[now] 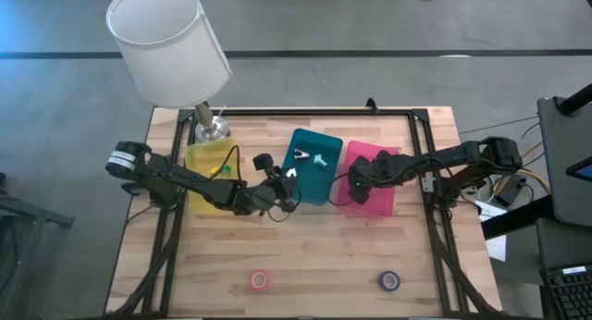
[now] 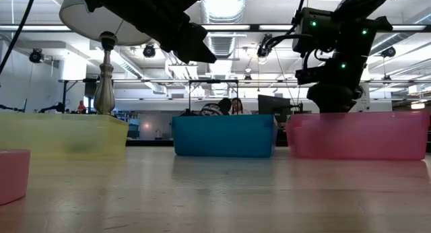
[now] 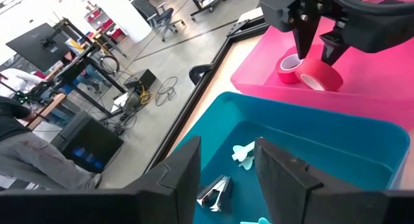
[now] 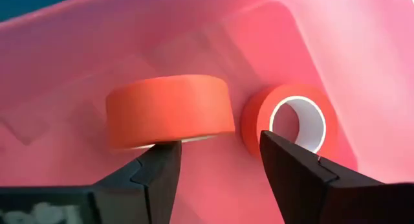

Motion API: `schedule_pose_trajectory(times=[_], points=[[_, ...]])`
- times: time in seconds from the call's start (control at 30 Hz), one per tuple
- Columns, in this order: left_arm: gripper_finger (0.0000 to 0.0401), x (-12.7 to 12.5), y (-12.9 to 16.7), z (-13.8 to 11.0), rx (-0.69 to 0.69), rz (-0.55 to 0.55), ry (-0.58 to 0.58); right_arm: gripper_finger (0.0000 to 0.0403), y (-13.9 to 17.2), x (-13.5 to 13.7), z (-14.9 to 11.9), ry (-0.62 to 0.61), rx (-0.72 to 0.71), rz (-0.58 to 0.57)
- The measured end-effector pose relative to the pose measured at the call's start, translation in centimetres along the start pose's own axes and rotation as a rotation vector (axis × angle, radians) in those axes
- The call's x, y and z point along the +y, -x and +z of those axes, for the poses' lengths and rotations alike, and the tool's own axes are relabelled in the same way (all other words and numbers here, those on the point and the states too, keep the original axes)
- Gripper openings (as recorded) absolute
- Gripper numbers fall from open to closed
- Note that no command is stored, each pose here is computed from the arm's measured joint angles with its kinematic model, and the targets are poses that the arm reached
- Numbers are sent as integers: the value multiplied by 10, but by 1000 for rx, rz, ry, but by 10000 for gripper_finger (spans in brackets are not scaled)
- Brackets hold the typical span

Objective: Pick and place Stapler, Stapler remover, tape
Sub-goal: Put the orange tape into the pink bin, then put the pink tape into the pink bin

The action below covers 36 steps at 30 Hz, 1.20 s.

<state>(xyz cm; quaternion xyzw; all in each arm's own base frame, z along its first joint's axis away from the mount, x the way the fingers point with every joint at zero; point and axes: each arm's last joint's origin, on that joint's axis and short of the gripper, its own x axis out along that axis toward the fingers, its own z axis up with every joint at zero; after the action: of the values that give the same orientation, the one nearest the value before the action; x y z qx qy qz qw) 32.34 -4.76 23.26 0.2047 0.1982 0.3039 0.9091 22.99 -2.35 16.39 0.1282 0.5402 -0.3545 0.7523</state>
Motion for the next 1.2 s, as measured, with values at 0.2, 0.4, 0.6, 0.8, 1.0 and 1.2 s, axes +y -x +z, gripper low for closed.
schedule_pose_trajectory(times=[0.2, 0.4, 0.6, 0.8, 1.0, 1.2], points=[[147, 0, 0, 0, 0, 0, 0, 205, 5, 2, 5, -4, -12, 19], [147, 0, 0, -1, 5, -2, 3, 205, 18, 9, 16, -10, -11, 107], [145, -1, 0, -3, 15, -14, 1, 203, 36, 23, 21, 28, -49, 157], [145, -1, 0, -4, 25, -17, 11, 203, 53, 36, 14, 40, -31, 172], [145, -4, 0, -5, 21, -112, 3, 203, 73, 58, -4, 90, -29, 263], [145, -11, 2, -4, -28, -379, 9, 203, 89, 76, -27, 180, -40, 321]])
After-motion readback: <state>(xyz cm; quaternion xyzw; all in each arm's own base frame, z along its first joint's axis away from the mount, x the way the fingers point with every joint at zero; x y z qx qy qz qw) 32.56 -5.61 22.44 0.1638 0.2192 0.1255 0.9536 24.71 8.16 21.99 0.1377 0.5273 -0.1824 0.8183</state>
